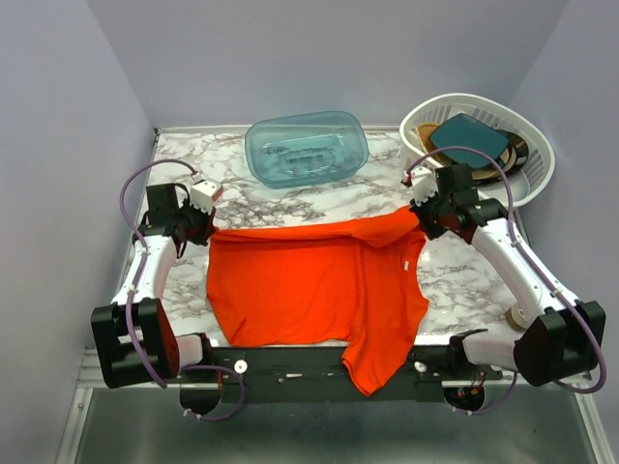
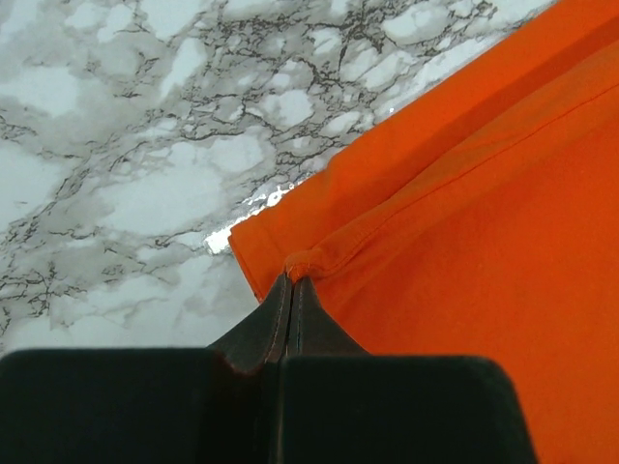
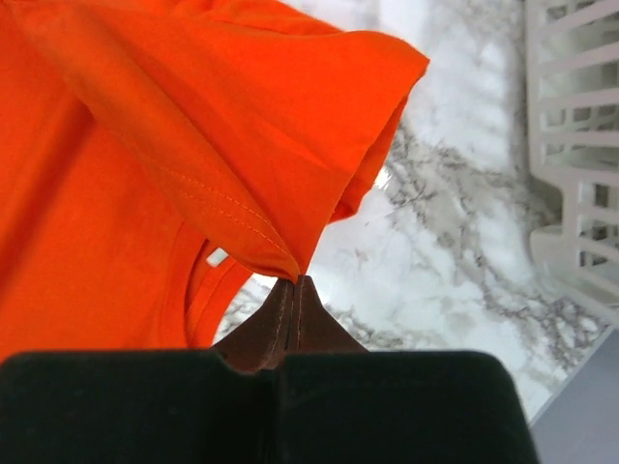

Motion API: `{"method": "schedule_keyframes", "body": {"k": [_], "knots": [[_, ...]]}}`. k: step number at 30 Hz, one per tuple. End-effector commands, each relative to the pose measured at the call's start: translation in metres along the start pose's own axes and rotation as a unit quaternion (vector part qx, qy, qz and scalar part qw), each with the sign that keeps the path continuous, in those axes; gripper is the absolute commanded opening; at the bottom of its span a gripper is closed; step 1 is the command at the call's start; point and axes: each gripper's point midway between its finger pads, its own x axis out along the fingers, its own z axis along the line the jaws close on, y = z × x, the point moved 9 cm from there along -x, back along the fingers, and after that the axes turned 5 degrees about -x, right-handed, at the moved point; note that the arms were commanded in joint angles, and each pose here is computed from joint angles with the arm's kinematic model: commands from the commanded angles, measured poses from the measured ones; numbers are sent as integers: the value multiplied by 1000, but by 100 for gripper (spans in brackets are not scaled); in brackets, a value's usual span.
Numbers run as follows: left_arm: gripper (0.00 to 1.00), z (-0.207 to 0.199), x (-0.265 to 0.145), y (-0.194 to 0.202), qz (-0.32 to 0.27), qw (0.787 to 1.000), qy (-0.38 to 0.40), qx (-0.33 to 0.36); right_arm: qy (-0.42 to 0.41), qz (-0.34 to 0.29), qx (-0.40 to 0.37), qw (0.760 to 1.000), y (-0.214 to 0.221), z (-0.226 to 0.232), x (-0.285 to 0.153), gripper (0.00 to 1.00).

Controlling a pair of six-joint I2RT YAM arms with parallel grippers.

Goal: Roll the t-shirts
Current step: Fold the T-shirt at the center of the board.

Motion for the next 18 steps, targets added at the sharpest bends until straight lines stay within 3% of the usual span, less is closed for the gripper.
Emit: {"method": "schedule_keyframes", "body": {"k": [1, 18], "knots": [[0, 1, -6, 13, 21, 1000, -9, 18, -52, 31, 39, 997, 24, 23, -16, 0], [0, -8, -7, 45, 76, 996, 13, 44, -117, 30, 62, 991, 36, 44, -35, 1]]}}
